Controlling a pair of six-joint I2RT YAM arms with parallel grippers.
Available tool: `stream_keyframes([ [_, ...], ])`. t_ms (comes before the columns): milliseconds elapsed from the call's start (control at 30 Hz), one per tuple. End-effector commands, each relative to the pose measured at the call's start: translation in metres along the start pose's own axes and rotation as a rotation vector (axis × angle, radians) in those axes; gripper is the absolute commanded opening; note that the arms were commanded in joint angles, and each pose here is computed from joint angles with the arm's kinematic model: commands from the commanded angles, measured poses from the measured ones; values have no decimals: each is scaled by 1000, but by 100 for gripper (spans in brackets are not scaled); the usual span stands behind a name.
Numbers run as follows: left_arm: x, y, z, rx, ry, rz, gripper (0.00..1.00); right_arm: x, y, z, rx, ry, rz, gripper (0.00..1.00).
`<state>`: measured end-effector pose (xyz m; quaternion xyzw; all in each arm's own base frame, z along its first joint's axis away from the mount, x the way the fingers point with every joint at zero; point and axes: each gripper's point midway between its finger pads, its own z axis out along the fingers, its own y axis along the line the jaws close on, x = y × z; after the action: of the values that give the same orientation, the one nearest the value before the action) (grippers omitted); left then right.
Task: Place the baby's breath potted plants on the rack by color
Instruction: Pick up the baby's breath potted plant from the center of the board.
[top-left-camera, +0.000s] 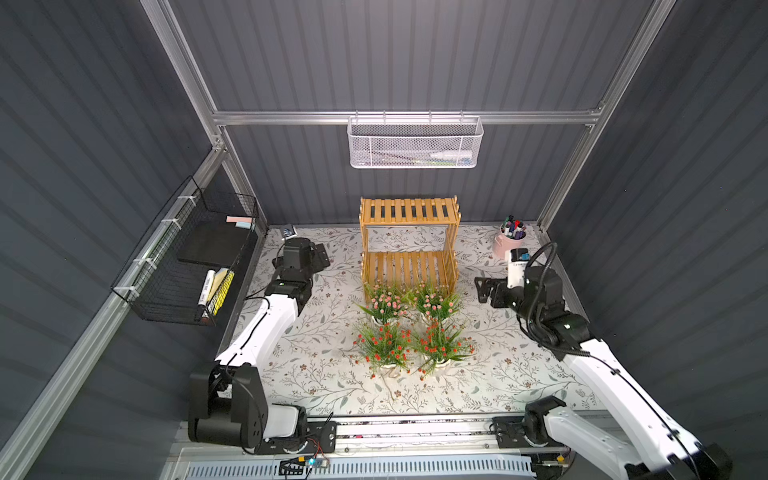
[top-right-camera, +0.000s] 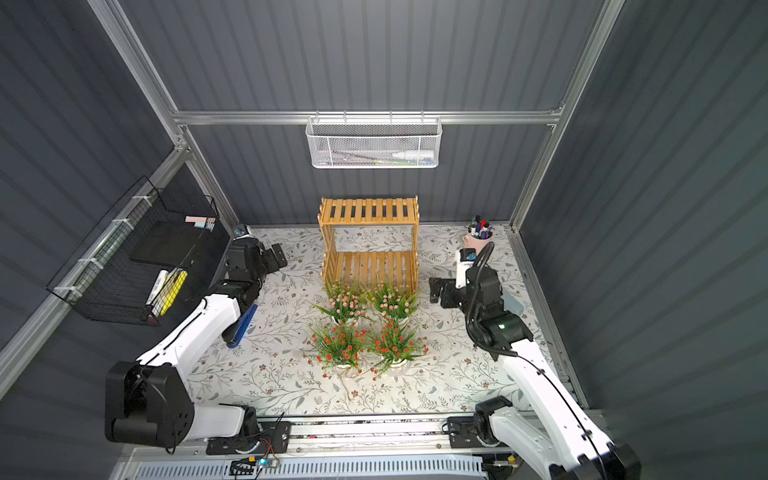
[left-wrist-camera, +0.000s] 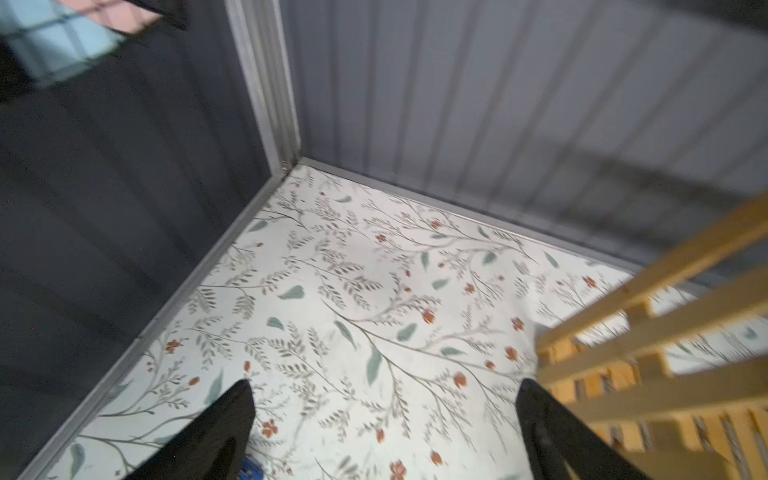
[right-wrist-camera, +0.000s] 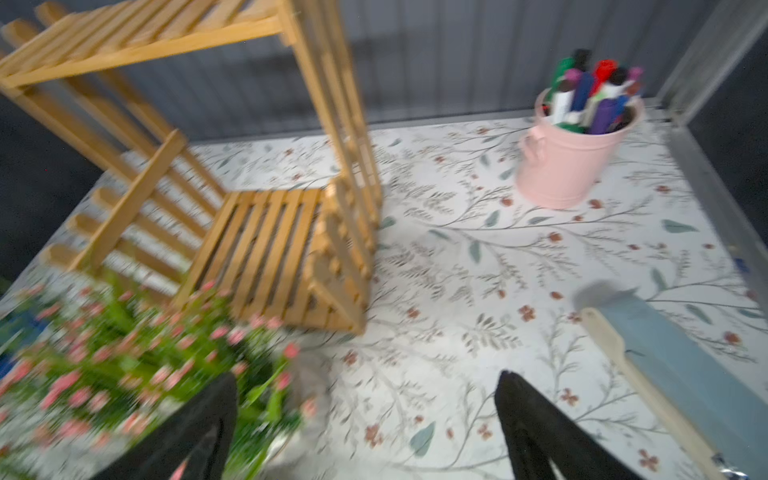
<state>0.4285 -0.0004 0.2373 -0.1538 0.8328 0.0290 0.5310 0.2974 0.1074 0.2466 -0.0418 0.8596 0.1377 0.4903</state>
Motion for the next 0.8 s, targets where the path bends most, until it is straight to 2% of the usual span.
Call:
stream_keyframes([
  [0, -2, -13, -25, 66, 43, 20, 99, 41, 11, -36, -3, 153, -19, 97],
  [133, -5, -20, -35, 105, 74, 21, 99, 69, 34, -62, -68, 224, -93, 95],
  [300, -4, -22, -54, 150, 91, 39, 99, 110, 55, -76, -74, 352, -153, 92],
  [500, -14, -13, -77, 148, 47, 10, 99, 142, 87, -88, -84, 369, -304, 94],
  [600, -11, -16, -79, 173, 48, -7, 99, 169, 89, -87, -91, 433, -317, 99],
  [767, -13, -17, -77, 176, 34, -9, 99, 211, 100, -78, -168, 472, -296, 99],
])
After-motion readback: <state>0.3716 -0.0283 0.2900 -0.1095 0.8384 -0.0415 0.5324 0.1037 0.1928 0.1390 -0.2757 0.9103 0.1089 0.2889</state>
